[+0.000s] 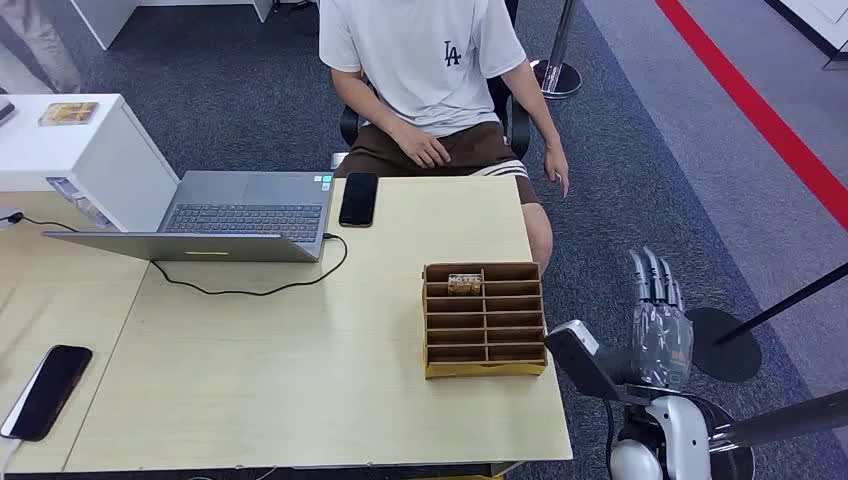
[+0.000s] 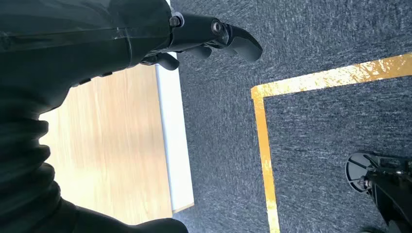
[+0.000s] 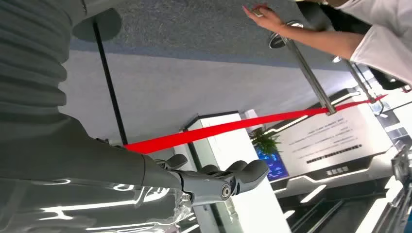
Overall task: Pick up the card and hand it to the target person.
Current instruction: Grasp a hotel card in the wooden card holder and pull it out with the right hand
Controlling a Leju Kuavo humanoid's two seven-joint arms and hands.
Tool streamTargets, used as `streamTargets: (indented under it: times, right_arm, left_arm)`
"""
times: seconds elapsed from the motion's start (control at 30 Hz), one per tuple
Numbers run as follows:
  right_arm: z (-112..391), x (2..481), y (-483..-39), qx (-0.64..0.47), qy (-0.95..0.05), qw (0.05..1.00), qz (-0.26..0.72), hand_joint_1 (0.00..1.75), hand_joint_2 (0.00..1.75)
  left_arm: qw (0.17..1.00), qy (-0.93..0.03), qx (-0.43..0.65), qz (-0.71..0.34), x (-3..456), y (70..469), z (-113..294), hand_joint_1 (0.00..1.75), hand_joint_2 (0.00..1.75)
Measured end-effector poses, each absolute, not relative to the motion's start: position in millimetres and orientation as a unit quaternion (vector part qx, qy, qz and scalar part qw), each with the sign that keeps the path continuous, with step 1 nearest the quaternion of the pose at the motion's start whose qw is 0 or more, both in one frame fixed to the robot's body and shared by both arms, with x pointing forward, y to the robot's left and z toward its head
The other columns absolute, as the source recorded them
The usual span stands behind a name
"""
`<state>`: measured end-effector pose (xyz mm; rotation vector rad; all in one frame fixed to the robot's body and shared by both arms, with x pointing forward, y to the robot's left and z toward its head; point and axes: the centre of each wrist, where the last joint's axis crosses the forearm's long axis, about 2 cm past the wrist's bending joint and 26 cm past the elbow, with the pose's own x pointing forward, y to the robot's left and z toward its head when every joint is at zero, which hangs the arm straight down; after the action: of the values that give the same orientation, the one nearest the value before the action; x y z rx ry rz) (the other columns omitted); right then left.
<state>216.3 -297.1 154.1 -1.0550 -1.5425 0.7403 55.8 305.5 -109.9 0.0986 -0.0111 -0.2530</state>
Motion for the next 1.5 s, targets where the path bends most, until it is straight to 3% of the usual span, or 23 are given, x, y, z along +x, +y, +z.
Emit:
streamTargets:
  times: [0.3, 0.43, 0.73, 0.97, 1.23, 1.5]
  right_arm:
    - [154, 249, -262, -0.441, -0.631, 0.519, 0.372, 0.06, 1.75]
    - [154, 263, -249, -0.434, -0.633, 0.509, 0.390, 0.42, 1.75]
    - [155, 288, -227, -0.423, -0.621, 0.499, 0.431, 0.72, 1.75]
    - [153, 296, -217, -0.416, -0.612, 0.501, 0.448, 0.72, 1.75]
    - [147, 296, -207, -0.410, -0.589, 0.519, 0.465, 0.61, 1.75]
    - [141, 294, -199, -0.400, -0.580, 0.523, 0.480, 0.72, 1.75]
  left_arm:
    - [0.990, -0.006, 0.047, -0.131, 56, 302, -110, 0.00, 1.75]
    - [0.990, -0.007, 0.046, -0.132, 56, 301, -110, 0.00, 1.75]
    - [0.990, -0.005, 0.047, -0.132, 57, 301, -110, 0.00, 1.75]
    - [0.990, -0.005, 0.046, -0.132, 57, 301, -110, 0.00, 1.75]
    - [0.990, -0.005, 0.045, -0.132, 56, 300, -110, 0.00, 1.75]
    - [0.991, -0.003, 0.042, -0.131, 56, 296, -110, 0.00, 1.75]
